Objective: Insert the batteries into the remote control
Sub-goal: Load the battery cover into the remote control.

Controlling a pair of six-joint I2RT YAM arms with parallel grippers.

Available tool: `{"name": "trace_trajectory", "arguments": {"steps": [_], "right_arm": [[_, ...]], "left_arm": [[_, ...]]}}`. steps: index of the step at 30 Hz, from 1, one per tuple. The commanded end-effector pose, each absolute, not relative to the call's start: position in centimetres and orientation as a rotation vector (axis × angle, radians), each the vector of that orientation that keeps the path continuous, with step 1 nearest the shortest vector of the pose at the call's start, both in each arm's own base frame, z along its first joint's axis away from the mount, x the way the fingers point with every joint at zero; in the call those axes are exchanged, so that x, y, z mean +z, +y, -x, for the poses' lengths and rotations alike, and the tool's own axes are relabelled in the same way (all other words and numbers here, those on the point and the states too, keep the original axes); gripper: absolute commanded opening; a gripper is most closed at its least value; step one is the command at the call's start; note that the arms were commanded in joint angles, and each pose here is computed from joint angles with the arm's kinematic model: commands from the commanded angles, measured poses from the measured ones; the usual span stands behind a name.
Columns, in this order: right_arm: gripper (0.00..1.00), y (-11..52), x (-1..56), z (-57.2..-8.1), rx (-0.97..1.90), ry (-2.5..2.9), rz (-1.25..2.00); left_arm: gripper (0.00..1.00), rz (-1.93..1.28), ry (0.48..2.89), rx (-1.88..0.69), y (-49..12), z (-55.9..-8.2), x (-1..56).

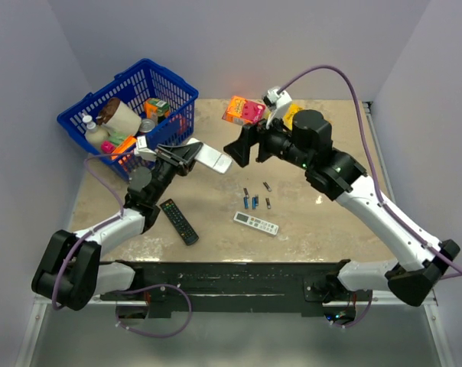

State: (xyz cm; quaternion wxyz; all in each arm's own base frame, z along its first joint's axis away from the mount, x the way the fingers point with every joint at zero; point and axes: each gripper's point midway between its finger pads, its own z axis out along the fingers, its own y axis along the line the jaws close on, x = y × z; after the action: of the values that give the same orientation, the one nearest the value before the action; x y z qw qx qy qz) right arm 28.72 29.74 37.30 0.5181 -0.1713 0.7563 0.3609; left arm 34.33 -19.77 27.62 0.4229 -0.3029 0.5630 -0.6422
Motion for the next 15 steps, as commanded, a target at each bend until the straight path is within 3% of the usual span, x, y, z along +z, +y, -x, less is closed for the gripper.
{"name": "trace_trajectory", "arguments": {"steps": [1, 10, 15], "right_arm": [[0.95, 29.7, 38.9, -24.1, 0.773, 1.502, 1.029], [0.89, 29.5, 37.2, -20.1, 0.704, 1.117, 1.395], [0.77, 30.5, 35.3, -19.5, 0.734, 1.051, 1.556]], "left_arm": [[0.00, 0.608, 1.431, -1.669, -20.7, -33.6, 31.1], [0.00, 0.415, 1.612, -1.714, -22.8, -32.1, 31.6], [0.00, 0.330, 1.650, -1.696, -23.2, -31.6, 32.3]]}}
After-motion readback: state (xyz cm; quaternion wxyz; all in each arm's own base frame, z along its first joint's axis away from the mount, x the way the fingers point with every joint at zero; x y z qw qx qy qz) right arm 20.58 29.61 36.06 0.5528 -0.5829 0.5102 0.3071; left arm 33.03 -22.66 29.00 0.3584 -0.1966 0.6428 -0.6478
